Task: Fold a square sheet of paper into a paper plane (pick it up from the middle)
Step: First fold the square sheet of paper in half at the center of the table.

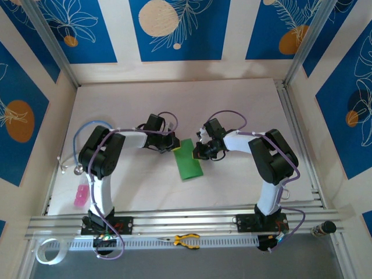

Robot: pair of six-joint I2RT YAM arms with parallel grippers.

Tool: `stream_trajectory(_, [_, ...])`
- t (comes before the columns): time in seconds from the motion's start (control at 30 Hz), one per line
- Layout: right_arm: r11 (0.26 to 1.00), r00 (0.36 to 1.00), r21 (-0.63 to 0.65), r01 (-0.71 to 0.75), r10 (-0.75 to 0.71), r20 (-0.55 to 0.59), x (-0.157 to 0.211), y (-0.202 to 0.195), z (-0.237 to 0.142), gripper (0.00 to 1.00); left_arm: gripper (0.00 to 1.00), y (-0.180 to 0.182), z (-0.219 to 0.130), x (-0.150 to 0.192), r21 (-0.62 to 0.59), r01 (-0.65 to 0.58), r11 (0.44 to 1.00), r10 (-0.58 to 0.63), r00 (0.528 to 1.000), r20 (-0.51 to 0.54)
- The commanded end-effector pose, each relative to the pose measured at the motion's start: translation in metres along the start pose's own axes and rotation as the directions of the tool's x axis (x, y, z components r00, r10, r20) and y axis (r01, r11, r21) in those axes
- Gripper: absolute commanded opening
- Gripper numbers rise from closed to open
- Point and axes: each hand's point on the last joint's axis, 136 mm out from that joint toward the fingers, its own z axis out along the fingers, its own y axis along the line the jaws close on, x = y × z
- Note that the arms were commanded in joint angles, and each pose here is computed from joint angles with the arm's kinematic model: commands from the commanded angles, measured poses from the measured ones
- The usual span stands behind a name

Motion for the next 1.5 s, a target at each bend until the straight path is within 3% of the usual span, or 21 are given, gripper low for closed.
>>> stream_trajectory(0.0, [0.961, 0.982, 0.262, -0.088, 0.128, -0.138, 0.055, -0.072, 0.019, 0.00, 0.05, 0.033, 0.000, -0.009, -0.092, 0.041, 0.995, -0.040, 0.999, 0.018])
stream_trajectory(0.93, [0.961, 0.983, 0.261, -0.093, 0.131, -0.132, 0.054, -0.073, 0.018, 0.00, 0.06, 0.062, -0.023, -0.049, -0.245, 0.130, 0.961, -0.114, 0.990, 0.078])
stream_trajectory(1.23, [0.962, 0.984, 0.255, -0.094, 0.129, -0.126, 0.052, -0.072, 0.017, 0.00, 0.09, 0.013, -0.051, -0.069, -0.173, 0.045, 0.984, -0.026, 0.994, 0.110])
stream_trajectory(1.47, [0.962, 0.984, 0.255, -0.095, 0.129, -0.123, 0.052, -0.072, 0.017, 0.00, 0.11, -0.034, -0.071, -0.061, -0.054, -0.014, 0.998, 0.022, 0.990, 0.136])
